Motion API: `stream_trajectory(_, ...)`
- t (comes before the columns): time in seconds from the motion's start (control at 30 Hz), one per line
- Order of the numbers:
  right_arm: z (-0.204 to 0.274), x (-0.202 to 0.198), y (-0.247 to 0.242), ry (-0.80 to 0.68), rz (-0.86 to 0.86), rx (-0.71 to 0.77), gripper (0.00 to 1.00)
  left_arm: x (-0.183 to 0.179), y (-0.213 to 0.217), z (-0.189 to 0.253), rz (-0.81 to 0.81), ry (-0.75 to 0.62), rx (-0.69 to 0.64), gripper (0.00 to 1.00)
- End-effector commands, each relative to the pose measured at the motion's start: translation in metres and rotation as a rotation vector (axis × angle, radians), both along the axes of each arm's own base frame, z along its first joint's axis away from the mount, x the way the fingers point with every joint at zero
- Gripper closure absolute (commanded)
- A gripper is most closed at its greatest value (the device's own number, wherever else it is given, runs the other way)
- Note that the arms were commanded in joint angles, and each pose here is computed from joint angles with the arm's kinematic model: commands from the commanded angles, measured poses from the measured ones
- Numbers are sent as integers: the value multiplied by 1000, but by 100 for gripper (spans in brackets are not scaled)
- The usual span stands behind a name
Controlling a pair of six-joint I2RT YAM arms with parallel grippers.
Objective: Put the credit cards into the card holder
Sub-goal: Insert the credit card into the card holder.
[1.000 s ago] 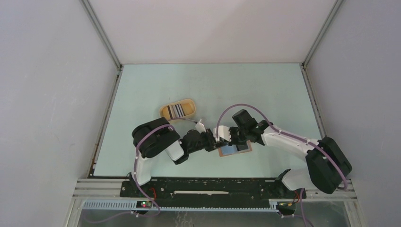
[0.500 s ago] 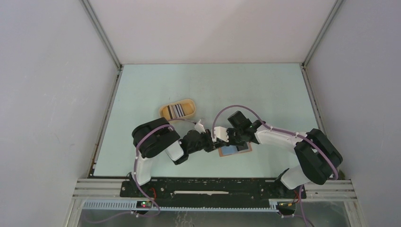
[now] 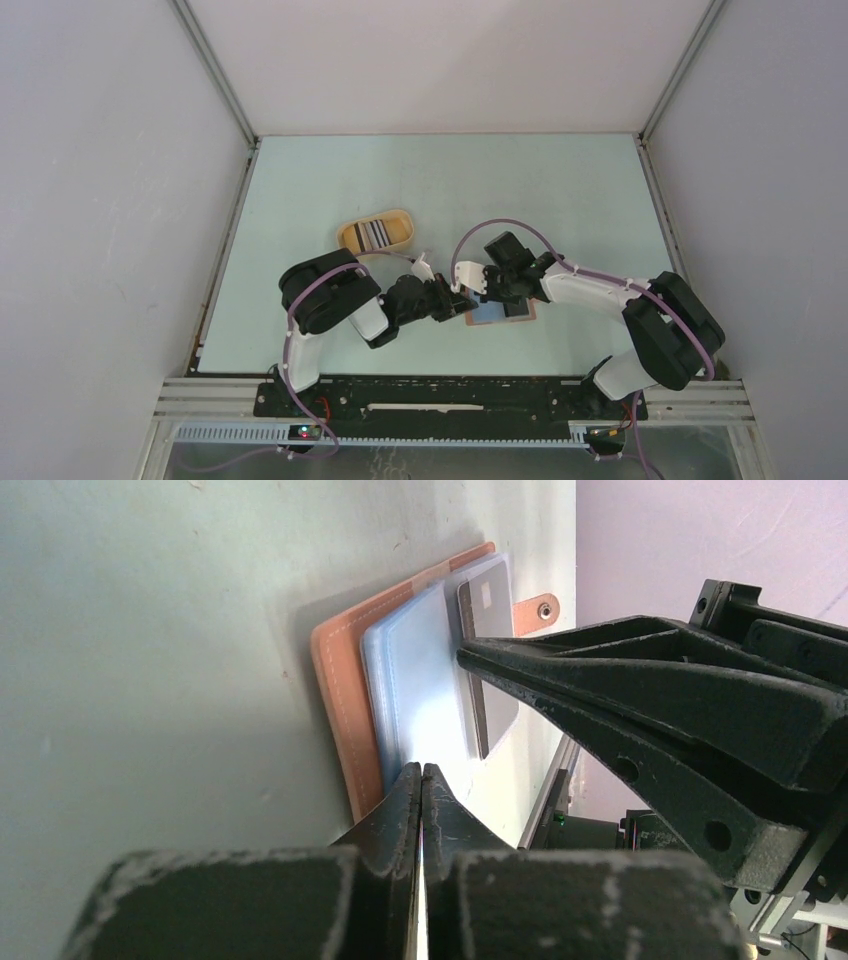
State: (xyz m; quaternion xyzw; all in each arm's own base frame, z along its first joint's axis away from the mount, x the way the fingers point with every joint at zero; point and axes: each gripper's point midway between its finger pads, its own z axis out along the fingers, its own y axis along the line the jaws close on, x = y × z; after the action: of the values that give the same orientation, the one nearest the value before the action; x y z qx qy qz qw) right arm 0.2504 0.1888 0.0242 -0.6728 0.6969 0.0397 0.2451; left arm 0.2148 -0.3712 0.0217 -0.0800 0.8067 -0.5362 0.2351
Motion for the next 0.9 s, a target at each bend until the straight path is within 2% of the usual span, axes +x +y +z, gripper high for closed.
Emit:
stream_trajectory(0.0,16,18,-2,-63,-56,7,93,4,9,-15,20,-11,66,99)
stream_trajectory(0.3,35,19,-5,-38,-106,73,91,4,5,-3,2,-43,31,96)
stream_trajectory(0.43,63,18,-7,-43,-125,164,88,1,-1,24,-44,-125,-14,91)
stream_trajectory(0.57,100,20,-17,-92,-160,268,79,-2,3,50,-57,-224,-10,85)
stream_trajectory(0.7,143,23,-32,-148,-230,411,57,-4,13,73,-56,-336,22,82)
stream_trajectory(0.77,164,20,-39,-147,-273,501,40,-3,19,85,-49,-405,49,81)
stream_trajectory(0.83,180,15,-45,-102,-342,615,17,2,30,94,-17,-473,108,80)
stream_trajectory(0.87,184,11,-45,-58,-367,666,11,4,35,101,-1,-512,136,80)
